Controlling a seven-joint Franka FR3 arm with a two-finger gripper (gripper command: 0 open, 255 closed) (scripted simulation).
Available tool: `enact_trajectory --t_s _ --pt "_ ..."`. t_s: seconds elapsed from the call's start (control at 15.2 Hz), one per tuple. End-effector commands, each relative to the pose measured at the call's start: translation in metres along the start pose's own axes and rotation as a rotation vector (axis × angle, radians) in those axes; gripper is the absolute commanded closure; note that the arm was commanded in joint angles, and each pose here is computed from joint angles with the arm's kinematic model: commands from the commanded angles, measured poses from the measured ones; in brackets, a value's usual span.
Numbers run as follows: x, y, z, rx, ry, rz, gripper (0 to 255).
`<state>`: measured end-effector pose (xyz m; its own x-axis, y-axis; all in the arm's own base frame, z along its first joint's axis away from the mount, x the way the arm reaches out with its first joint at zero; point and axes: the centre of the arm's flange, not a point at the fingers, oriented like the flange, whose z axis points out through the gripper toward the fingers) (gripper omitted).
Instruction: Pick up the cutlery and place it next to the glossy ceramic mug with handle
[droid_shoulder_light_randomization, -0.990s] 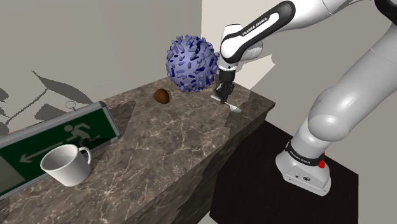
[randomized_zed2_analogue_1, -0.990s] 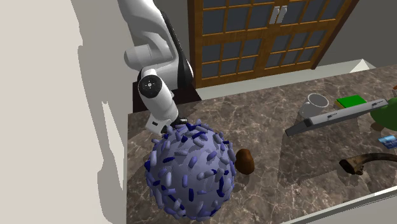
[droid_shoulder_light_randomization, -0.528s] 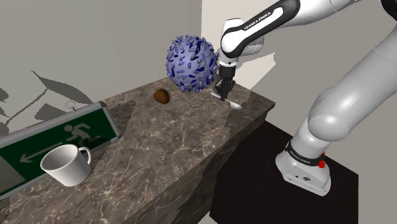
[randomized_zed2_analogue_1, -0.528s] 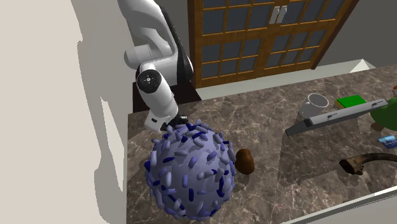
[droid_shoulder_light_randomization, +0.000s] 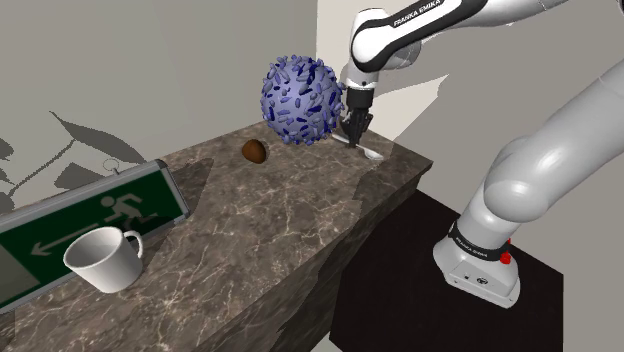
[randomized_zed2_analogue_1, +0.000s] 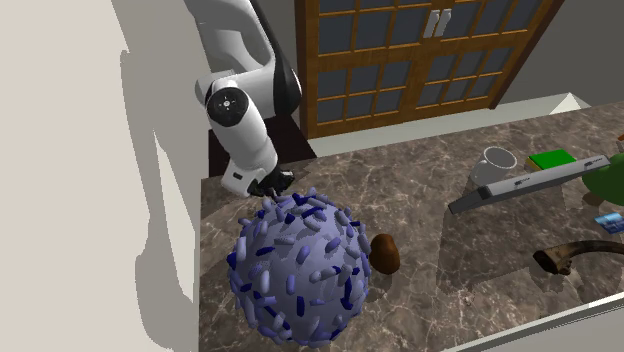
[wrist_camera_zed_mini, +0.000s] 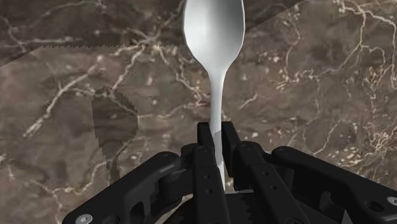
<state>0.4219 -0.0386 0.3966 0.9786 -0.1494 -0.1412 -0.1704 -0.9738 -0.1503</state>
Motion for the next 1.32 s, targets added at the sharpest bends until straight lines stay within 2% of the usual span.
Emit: enact_trajectory --t_s 0.0,1.25 --pt "-0.002 -0.002 -0.010 0.000 -0.001 0.000 255" --pt "-0.016 -0.017 -0.107 0.000 -0.001 0.000 255"
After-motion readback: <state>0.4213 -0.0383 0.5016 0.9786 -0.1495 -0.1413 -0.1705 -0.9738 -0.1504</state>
